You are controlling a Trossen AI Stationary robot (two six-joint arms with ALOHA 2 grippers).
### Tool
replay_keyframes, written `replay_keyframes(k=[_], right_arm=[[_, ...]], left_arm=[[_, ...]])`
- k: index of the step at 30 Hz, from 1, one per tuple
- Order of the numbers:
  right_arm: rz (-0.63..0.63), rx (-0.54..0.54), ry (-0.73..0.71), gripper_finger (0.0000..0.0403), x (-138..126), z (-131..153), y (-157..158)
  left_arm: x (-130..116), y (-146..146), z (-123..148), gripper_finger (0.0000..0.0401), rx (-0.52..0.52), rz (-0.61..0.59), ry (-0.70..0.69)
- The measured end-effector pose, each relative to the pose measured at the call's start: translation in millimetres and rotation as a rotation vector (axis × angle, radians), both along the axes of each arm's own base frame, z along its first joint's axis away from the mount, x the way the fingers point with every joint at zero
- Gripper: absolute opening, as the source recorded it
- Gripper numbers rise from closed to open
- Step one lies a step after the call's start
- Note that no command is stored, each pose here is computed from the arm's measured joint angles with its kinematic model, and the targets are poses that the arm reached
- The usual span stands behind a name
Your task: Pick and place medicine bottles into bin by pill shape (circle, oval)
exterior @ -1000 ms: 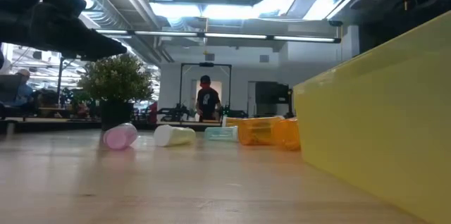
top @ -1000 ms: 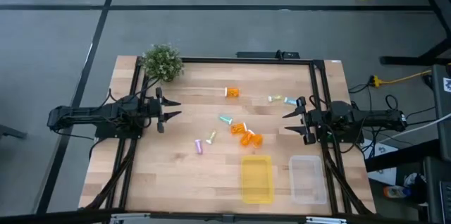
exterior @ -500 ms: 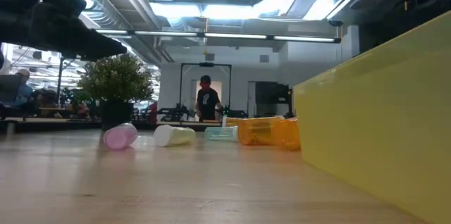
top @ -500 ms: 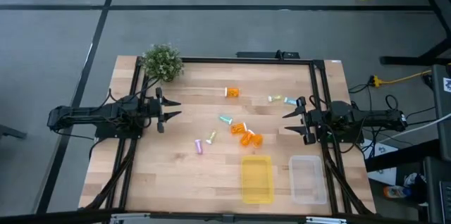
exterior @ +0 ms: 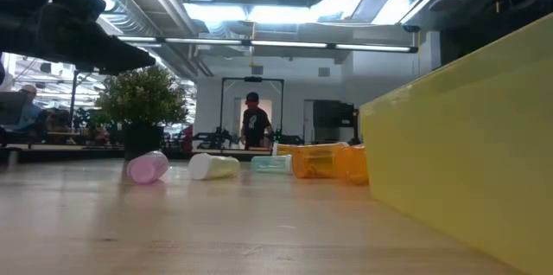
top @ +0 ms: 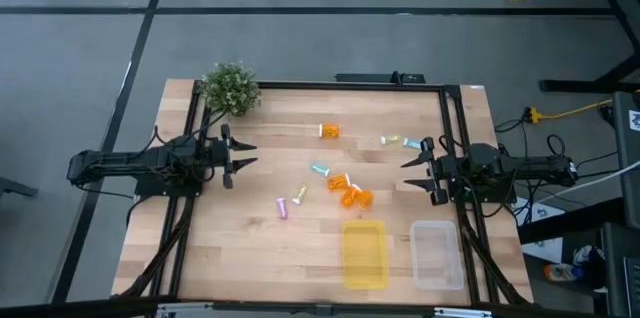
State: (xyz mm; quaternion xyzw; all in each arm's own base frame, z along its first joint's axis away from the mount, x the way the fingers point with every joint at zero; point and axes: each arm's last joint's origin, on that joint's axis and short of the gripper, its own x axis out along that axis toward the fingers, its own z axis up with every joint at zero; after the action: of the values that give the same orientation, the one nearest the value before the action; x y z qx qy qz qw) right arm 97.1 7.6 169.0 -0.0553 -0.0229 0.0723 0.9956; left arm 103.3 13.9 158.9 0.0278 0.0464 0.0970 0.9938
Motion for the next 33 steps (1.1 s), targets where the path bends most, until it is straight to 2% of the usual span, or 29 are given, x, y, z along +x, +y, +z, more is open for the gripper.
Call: replay_keyframes(k=[12, 14, 18, 20, 29, 33], right_arm=[[0.001, 0.017, -0.017, 0.0197, 0, 2, 0], [-0.010, 0.099, -0.007, 0.0197, 0, 2, 0], [-0.106, 0.355, -0.022, 0.0197, 0, 5, -4], [-0.133, 0.441, -0.036, 0.0197, 0, 6, -5], [-0.387, 0.576, -0.353, 0.0197, -7, 30, -14], [-0.464, 0.593, -0.378, 0.0197, -9, 30, -17]], left_arm=[[0, 0, 0, 0.0149, 0.000, 0.000, -0.001], [0, 0, 0, 0.0149, 0.000, 0.000, 0.000], [0, 0, 0, 0.0149, 0.000, 0.000, 0.000], [0, 0, 0, 0.0149, 0.000, 0.000, 0.000], [0, 0, 0, 0.0149, 0.000, 0.000, 0.000], [0, 0, 0, 0.0149, 0.000, 0.000, 0.000]])
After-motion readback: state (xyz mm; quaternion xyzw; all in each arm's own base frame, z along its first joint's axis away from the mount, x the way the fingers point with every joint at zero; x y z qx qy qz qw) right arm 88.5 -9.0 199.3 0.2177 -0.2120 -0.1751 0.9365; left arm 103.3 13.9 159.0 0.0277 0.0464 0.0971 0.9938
